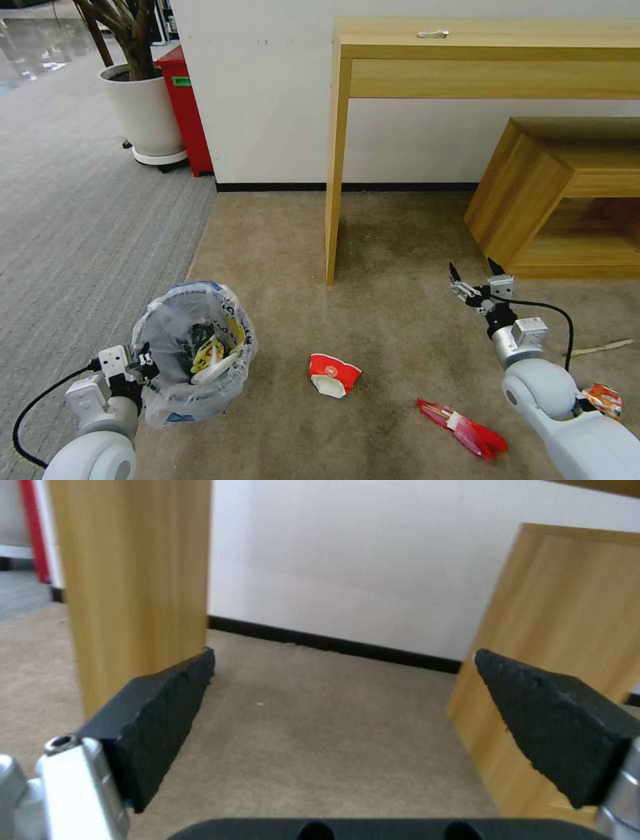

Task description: Pick up the trash bin and place the garbage on the floor into it.

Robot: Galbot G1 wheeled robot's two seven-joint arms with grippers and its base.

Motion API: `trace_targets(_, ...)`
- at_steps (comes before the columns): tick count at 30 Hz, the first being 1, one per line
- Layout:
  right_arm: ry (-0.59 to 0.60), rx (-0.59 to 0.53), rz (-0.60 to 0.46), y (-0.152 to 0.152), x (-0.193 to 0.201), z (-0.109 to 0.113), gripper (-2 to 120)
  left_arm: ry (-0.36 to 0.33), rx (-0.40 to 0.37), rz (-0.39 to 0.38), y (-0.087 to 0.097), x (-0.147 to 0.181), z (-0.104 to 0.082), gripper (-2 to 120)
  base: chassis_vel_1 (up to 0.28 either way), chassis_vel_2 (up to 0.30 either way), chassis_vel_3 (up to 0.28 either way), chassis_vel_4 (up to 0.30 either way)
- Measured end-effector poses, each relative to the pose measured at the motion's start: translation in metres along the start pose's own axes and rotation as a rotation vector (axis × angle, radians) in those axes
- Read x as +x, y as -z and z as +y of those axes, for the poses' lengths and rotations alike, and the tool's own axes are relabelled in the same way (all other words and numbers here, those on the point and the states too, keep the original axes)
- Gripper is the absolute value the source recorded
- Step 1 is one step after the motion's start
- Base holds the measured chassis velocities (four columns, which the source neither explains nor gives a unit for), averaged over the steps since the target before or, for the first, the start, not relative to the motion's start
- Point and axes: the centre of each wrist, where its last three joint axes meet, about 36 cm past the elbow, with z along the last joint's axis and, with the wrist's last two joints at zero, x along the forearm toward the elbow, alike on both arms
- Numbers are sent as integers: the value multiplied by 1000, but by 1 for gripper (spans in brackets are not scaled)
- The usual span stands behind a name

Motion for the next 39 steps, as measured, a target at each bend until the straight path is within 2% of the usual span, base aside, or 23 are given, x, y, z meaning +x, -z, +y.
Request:
trace_targets(7, 99, -14, 34, 9, -10, 25, 100, 4, 3, 5, -2, -2, 1, 0, 0, 0, 0, 0)
trace_targets(10, 184, -42, 61, 17, -12, 41, 100, 7, 4, 7, -3, -2, 1, 0, 0, 0, 0, 0)
trace_targets(15, 285, -33, 78, 20, -13, 52, 100, 11, 3, 8, -4, -2, 0, 0, 0, 0, 0, 0)
trace_targets(21, 459, 28, 123, 18, -9, 63, 100, 17, 3, 17, -10, -2, -3, 0, 0, 0, 0, 0)
trace_targets(22, 459, 28, 123, 18, -9, 63, 100, 17, 3, 17, -10, -2, -3, 0, 0, 0, 0, 0)
trace_targets(29, 655, 103, 133, 6, -5, 73, 100, 32, 9, 25, -16, -1, -6, 0, 0, 0, 0, 0)
trace_targets(34, 733, 160, 121, 3, -10, 72, 100, 39, 12, 25, -17, 0, -5, 0, 0, 0, 0, 0)
trace_targets(39, 801, 203, 105, 2, -17, 82, 100, 47, 18, 25, -19, 1, -6, 0, 0, 0, 0, 0)
